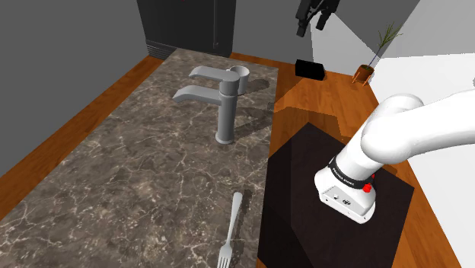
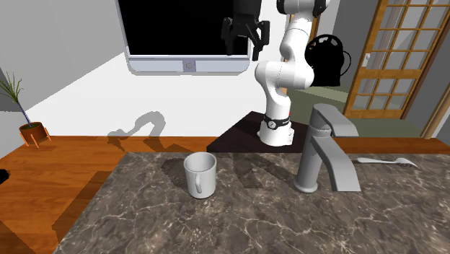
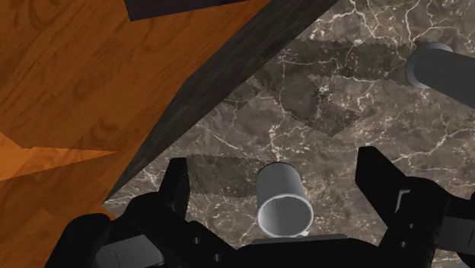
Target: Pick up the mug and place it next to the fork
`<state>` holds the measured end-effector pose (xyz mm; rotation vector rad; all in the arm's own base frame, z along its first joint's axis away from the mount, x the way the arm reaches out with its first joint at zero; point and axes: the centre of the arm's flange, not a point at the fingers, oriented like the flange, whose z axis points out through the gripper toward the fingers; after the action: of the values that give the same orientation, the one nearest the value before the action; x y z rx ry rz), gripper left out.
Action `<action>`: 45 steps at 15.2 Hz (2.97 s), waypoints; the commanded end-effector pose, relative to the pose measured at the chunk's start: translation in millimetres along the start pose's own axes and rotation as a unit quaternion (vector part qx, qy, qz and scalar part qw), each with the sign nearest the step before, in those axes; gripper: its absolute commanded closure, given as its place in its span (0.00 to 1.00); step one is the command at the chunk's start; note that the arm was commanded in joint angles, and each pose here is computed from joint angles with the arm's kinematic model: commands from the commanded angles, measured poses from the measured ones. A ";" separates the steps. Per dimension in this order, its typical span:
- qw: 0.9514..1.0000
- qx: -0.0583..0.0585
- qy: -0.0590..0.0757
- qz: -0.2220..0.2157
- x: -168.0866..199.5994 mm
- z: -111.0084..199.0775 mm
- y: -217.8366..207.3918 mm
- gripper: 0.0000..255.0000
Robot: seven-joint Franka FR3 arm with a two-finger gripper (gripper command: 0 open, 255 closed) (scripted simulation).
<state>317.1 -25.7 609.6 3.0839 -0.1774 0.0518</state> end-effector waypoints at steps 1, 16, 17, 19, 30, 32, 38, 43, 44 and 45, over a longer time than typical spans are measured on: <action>1.000 0.000 0.000 0.000 0.0 0.0 0.0 0.00; 0.998 0.034 -0.010 0.053 140.0 142.5 2.3 0.00; 0.998 0.036 -0.010 0.057 149.2 152.1 2.6 0.00; 0.997 0.041 -0.011 0.064 167.6 171.3 3.4 0.00; 0.995 0.055 -0.015 0.086 223.9 252.4 3.9 0.00; 0.995 0.055 -0.015 0.086 223.6 262.9 2.7 0.00; 0.995 0.055 -0.015 0.086 223.5 271.1 1.8 0.00; 0.995 0.055 -0.015 0.086 223.5 271.1 1.8 1.00; 0.995 0.055 -0.015 0.086 223.5 271.1 1.8 1.00; 0.995 0.055 -0.015 0.086 223.5 271.1 1.8 1.00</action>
<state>547.0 -67.7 347.4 3.1706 -0.4575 0.0219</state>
